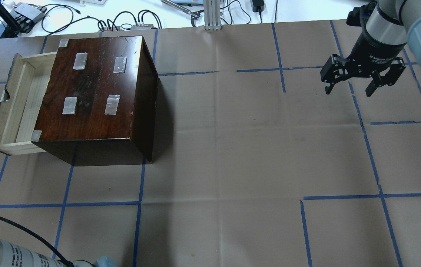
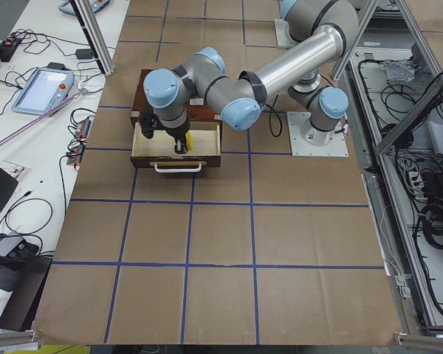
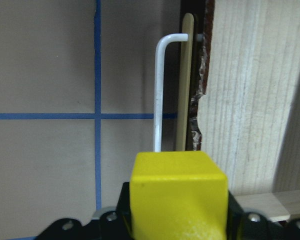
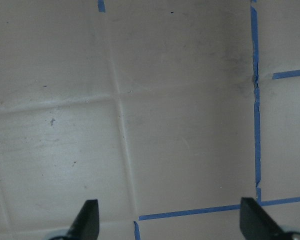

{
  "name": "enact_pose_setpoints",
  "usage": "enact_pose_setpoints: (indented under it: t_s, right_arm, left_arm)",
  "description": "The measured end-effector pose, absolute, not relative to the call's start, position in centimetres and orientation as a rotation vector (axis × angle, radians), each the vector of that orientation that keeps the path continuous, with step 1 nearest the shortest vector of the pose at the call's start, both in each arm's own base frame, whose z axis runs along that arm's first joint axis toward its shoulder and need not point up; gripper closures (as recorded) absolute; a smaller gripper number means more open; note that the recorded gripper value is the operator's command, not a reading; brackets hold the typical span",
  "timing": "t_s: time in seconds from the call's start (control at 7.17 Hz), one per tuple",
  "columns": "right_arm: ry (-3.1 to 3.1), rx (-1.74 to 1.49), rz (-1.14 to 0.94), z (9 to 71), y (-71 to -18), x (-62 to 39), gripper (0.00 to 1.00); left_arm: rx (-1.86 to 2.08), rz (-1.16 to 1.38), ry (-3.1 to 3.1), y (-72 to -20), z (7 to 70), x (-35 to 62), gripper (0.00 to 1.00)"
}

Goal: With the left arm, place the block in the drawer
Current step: 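Lift the yellow cube and carry it over the open drawer, then lower the cube into the drawer and open the left gripper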

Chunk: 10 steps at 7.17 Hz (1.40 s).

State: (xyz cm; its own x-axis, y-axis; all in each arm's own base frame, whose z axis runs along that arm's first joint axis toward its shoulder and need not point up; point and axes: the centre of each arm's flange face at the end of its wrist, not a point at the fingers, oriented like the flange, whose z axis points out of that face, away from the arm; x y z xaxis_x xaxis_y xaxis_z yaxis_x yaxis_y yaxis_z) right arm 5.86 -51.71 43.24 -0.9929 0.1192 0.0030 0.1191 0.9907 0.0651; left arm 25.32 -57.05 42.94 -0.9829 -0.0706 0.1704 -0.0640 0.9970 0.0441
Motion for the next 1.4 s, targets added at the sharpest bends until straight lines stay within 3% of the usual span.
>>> enact_pose_setpoints:
  t_s: [0.56,1.4]
  right_arm:
    - [3.133,0.187,0.102,43.3,-51.7,5.9,0.00]
    - [3.134,0.187,0.101,43.3,-51.7,5.9,0.00]
  left_arm:
    - [0.107,0.104,-3.043,-55.5,42.0,15.1,0.72]
    - [0.098,0.112,-3.065,-56.2,38.5,15.1,0.72]
